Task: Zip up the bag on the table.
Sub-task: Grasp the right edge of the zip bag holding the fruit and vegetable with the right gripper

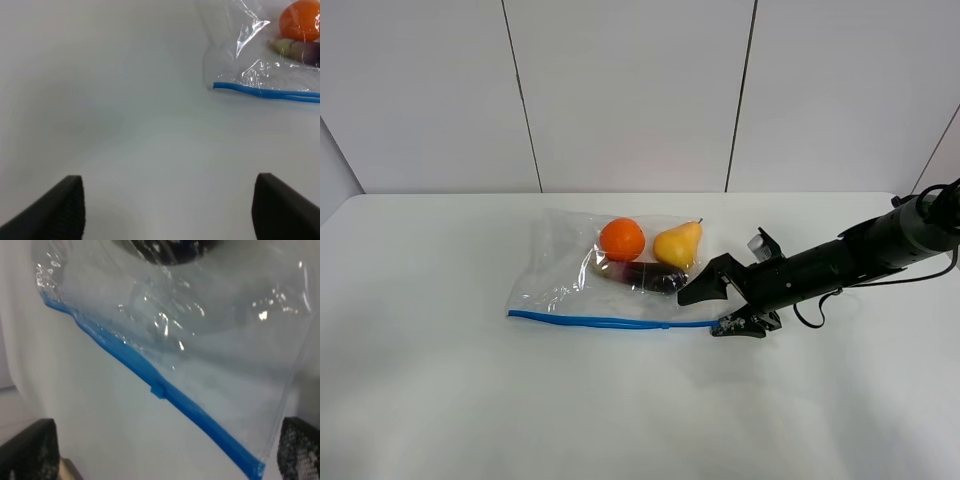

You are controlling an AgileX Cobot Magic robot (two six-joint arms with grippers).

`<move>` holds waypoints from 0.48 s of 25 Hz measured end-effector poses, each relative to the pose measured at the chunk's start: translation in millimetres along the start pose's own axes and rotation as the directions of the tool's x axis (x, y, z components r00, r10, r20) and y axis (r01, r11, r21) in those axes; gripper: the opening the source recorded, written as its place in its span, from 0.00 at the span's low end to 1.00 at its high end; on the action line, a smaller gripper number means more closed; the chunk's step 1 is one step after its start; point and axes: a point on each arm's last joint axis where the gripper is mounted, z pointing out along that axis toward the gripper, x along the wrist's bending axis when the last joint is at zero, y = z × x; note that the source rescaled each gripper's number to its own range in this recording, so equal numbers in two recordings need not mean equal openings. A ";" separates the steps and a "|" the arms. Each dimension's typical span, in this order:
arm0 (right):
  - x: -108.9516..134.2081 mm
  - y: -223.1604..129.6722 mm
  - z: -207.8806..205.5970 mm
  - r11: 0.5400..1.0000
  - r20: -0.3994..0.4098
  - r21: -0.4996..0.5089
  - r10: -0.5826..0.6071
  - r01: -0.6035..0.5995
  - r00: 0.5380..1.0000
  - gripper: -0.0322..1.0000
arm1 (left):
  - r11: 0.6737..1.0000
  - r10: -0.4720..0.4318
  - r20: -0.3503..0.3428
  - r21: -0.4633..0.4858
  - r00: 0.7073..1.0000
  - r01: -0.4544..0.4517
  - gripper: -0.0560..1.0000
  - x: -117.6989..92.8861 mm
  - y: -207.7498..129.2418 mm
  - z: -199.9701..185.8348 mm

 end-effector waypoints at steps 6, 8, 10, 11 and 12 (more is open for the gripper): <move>-6.4 -0.3 8.4 0.999 -0.050 -0.002 0.037 -0.037 0.998 0.97 | 1.000 0.000 0.000 0.000 1.000 0.000 0.88 0.0 0.0 0.0; -7.2 -0.6 10.0 0.999 -0.066 0.001 0.038 -0.038 0.997 0.97 | 1.000 0.000 0.000 0.000 1.000 0.000 0.88 0.0 0.0 0.0; -8.2 -0.5 11.9 0.999 -0.083 -0.002 0.045 -0.045 0.996 0.97 | 1.000 0.000 0.000 0.000 1.000 0.000 0.88 0.0 0.0 0.0; -8.1 -0.1 12.0 0.999 -0.087 -0.007 0.042 -0.043 0.995 0.97 | 1.000 0.000 0.000 0.000 1.000 0.000 0.88 0.0 0.0 0.0; -8.1 0.0 12.0 0.999 -0.087 -0.009 0.038 -0.039 0.995 0.96 | 1.000 0.000 0.000 0.000 1.000 0.000 0.88 0.0 0.0 0.0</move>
